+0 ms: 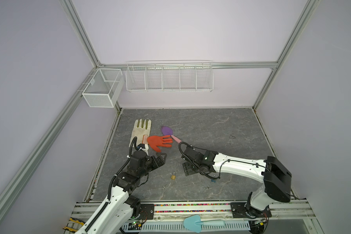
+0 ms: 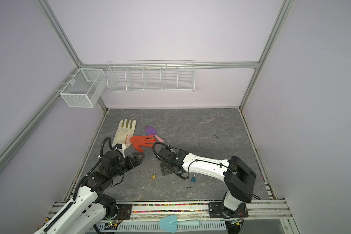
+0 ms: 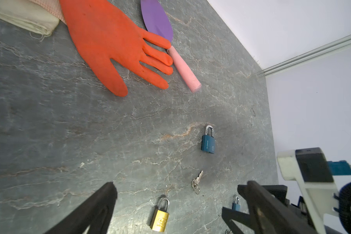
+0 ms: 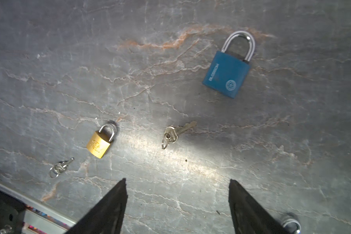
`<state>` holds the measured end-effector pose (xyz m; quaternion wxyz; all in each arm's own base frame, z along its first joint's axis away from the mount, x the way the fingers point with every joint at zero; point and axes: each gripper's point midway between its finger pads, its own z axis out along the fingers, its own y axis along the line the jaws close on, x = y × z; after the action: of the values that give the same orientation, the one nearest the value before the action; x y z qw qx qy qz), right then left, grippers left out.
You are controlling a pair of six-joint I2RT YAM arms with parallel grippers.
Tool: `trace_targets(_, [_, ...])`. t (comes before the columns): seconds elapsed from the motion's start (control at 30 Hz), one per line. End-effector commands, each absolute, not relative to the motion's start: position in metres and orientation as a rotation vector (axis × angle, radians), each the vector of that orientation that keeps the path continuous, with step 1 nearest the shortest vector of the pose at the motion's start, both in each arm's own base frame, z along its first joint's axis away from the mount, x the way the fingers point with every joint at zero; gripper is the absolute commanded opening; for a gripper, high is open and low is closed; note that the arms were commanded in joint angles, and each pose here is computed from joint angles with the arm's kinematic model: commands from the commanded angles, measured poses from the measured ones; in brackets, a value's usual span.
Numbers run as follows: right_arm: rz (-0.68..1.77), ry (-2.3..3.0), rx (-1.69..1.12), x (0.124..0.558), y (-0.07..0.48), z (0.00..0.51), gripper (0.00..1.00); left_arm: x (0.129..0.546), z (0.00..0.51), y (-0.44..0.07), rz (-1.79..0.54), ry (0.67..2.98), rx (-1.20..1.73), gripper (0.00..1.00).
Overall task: Unlock with the key
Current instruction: 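Reach the right gripper toward the silver key while the left arm lifts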
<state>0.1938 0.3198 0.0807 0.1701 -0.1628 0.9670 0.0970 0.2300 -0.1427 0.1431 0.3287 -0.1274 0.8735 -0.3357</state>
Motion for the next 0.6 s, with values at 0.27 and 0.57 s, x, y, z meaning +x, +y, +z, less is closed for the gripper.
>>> trace_targets(0.27, [0.244,2.787,-0.386,0.197,0.339,0.056,0.53,0.231,0.138,-0.133,-0.821,2.284,-0.422,0.99])
trace_targets(0.57, [0.217,2.798,-0.409,0.196,0.347,0.040,0.37,0.231,0.137,-0.134,-0.811,2.302,-0.420,0.99])
